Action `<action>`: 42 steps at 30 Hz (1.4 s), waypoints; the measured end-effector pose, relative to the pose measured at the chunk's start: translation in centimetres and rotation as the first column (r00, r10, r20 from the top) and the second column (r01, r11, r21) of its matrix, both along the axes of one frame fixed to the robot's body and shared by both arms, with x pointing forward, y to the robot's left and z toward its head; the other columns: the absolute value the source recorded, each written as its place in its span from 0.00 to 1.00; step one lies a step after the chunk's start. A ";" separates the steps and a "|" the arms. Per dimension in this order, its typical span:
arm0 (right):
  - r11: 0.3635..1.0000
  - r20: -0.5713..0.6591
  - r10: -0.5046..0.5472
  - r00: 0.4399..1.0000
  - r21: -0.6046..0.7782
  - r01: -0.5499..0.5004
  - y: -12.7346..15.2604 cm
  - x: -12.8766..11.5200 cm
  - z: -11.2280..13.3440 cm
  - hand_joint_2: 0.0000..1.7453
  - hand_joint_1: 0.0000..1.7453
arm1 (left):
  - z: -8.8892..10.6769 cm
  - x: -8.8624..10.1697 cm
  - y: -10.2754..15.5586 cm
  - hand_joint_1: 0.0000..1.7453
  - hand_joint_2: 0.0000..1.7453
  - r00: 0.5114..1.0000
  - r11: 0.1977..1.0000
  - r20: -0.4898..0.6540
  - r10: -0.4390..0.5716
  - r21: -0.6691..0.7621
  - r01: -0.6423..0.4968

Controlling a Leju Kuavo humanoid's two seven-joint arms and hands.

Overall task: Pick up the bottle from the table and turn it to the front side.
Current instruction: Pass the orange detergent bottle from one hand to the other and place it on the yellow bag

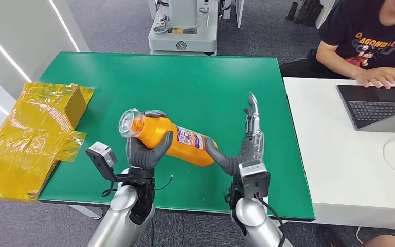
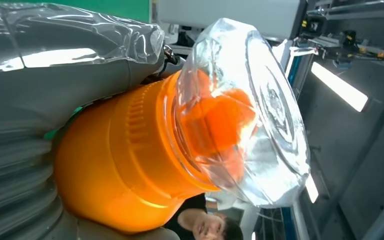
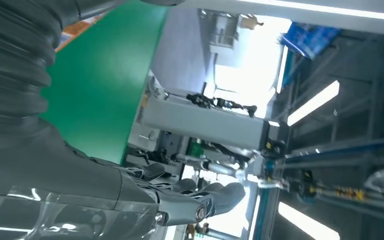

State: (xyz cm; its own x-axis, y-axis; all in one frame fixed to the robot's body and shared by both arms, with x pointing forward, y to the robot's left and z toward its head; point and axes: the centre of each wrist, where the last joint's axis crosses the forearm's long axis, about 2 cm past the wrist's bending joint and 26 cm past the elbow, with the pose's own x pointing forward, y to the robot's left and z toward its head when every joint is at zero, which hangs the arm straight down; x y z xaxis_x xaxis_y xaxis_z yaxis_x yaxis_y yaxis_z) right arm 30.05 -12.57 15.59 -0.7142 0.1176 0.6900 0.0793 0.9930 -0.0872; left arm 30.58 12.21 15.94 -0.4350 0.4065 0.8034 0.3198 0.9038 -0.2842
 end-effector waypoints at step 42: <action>0.961 0.018 -0.062 0.998 0.272 0.055 -0.6 -8.3 1.7 1.00 0.00 | 4.0 6.4 25.9 1.00 1.00 0.786 -0.065 0.561 0.260 0.822 -0.565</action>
State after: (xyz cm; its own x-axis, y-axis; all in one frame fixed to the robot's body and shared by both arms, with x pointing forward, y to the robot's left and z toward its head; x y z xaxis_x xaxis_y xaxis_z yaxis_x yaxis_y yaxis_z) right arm 21.76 -13.14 17.25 -0.7300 -0.0287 0.6828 0.1369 0.9727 0.1872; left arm 36.97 38.15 19.93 -0.3710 -0.9134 0.1675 -0.3303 0.2984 0.8955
